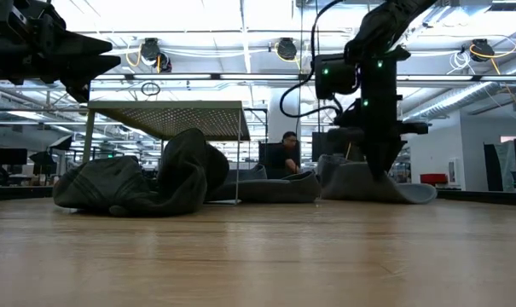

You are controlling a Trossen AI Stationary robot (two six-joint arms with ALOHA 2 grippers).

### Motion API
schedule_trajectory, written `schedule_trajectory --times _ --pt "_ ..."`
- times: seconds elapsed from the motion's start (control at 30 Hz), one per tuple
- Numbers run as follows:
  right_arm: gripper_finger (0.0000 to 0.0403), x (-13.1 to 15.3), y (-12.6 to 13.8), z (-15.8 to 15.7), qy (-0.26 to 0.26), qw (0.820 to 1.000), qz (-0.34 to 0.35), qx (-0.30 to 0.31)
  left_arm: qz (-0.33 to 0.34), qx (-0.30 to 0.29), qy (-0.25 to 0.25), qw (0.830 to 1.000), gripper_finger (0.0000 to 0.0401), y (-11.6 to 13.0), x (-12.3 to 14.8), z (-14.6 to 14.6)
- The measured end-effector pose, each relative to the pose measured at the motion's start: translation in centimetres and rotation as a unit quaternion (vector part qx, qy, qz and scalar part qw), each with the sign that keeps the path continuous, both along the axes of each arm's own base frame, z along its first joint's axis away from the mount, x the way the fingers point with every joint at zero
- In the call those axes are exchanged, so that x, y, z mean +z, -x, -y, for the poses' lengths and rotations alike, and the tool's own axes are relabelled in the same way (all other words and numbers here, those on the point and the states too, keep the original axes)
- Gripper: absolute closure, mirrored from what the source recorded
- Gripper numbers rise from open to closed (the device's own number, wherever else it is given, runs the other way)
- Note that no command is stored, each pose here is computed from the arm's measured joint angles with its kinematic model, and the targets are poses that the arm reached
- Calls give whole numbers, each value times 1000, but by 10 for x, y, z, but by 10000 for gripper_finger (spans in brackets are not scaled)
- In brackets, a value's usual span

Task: Pick & Place hat
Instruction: Put the right gray cap on the shelf

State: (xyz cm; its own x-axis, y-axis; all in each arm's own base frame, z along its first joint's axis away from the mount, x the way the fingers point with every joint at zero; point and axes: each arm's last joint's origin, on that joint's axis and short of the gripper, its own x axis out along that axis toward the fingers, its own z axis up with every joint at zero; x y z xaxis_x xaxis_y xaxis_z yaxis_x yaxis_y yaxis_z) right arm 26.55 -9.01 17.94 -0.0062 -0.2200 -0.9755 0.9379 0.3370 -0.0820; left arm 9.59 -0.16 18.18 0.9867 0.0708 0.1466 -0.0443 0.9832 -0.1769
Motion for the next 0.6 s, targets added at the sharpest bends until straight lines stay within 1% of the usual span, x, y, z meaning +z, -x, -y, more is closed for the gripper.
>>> schedule_trajectory --times 0.2,0.3,0.43,0.6 --pt "397 32 13 -3 35 998 48 2 0 0 0 1000 260 0 0 0" --pt "397 51 21 -5 52 995 78 15 0 0 0 1000 260 0 0 0" --pt "397 76 36 -9 86 988 118 44 0 3 0 1000 260 0 0 0" --pt "397 105 53 -14 124 973 170 94 0 3 0 1000 260 0 0 0"
